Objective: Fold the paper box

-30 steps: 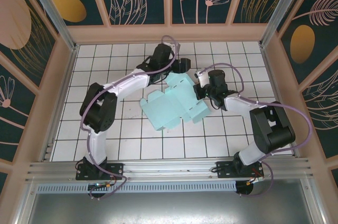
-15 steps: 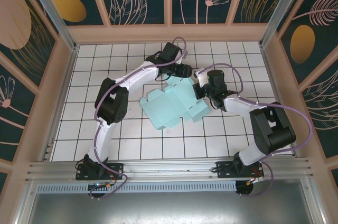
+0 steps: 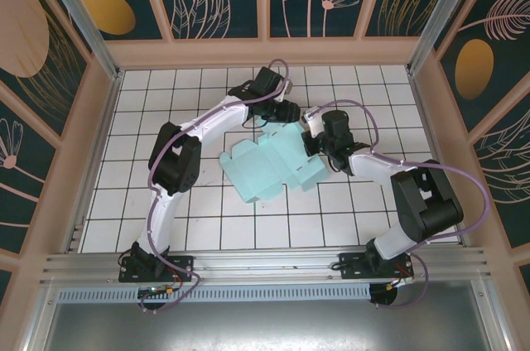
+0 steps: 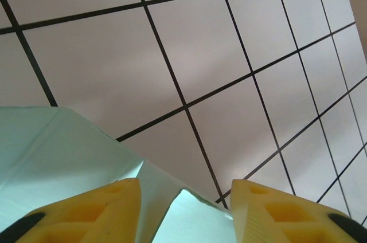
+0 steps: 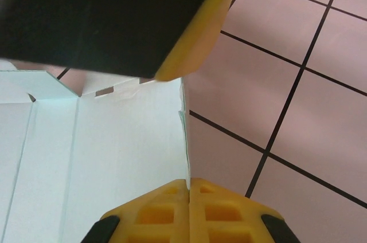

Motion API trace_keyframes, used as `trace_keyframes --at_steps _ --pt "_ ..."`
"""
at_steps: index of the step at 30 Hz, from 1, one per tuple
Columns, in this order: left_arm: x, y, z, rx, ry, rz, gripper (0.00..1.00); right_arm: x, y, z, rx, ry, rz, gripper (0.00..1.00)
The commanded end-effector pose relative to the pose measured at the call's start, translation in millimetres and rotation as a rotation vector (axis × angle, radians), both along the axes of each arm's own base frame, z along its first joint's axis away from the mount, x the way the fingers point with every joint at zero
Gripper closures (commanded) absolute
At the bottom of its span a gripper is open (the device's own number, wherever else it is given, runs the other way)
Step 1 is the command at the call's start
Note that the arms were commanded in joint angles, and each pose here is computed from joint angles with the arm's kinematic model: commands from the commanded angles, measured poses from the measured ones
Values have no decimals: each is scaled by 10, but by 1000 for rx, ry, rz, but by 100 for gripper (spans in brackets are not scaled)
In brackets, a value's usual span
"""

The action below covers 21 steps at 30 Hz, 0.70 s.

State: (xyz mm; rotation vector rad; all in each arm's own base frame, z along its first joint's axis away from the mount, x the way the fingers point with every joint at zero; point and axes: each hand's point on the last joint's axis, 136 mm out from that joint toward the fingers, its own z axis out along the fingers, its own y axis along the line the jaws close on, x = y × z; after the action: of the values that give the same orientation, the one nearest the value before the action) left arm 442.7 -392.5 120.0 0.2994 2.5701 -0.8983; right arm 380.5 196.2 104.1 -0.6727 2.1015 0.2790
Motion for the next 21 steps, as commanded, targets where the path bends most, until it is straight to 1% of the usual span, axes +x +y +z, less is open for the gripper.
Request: trace_keyframes --at_steps 1,7,12,15,19,21 --pt "-6 -45 -72 -58 96 62 58 85 21 48 -42 -52 -10 96" --pt "-33 23 -297 -27 167 120 63 81 41 39 -58 -68 -16 94" --pt "-92 -55 -401 -88 230 127 67 64 70 -16 -85 -71 -6 93" --pt "-107 -59 -451 -107 244 145 72 80 49 -63 -136 -81 -21 93" --pt "-121 -50 -521 -110 267 162 74 84 41 -152 -193 -79 -23 92" --pt "-121 -37 -555 -107 273 174 74 88 38 -198 -222 -80 -24 90"
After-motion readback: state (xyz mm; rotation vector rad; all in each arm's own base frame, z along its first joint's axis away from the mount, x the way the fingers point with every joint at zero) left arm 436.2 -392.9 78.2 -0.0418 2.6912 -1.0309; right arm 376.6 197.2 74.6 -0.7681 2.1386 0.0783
